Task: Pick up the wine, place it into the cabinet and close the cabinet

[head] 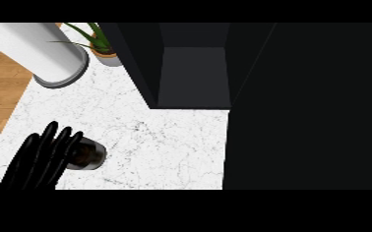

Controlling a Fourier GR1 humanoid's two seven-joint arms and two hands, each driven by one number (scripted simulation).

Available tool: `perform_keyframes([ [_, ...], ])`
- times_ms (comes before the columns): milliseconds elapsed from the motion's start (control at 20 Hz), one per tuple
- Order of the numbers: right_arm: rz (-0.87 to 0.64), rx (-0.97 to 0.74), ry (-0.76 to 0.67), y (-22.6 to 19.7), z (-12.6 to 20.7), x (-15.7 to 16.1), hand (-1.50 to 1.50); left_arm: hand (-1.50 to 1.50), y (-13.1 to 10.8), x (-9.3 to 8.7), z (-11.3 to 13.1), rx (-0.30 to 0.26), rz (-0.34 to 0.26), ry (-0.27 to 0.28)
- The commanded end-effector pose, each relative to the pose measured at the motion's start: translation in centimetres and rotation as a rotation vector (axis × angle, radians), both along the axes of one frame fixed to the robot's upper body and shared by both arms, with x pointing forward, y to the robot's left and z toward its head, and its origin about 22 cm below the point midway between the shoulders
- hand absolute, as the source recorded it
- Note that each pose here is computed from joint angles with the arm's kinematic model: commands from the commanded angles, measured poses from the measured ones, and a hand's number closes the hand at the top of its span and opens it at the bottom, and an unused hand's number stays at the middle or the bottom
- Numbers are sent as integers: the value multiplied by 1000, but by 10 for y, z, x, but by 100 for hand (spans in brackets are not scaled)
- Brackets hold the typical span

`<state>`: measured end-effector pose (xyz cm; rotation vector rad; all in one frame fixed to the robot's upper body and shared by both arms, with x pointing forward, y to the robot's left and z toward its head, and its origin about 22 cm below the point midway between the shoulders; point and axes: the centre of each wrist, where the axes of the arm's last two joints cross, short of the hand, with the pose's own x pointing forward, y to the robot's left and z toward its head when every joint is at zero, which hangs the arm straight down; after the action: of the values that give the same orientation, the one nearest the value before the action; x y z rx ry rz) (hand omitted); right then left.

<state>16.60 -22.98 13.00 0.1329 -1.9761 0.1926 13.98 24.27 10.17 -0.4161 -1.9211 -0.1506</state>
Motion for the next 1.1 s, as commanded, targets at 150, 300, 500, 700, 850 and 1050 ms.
perform_keyframes([
  [150,75,-22,54,9,22,-41,-150,-150,8,-26,18,-41,-46,55],
  [300,72,-24,34,-8,28,-29,-150,-150,-3,-53,32,-66,-78,73],
  [500,64,0,46,13,33,-29,-150,-150,-16,-50,47,-90,-69,47],
  [700,51,1,50,22,56,-31,-150,-150,-2,-48,42,-93,-53,62],
  [850,77,-2,56,19,59,-44,-150,-150,-2,-54,52,-91,-25,70],
  [1050,60,6,46,21,65,-26,-150,-150,-2,-53,50,-100,5,80],
])
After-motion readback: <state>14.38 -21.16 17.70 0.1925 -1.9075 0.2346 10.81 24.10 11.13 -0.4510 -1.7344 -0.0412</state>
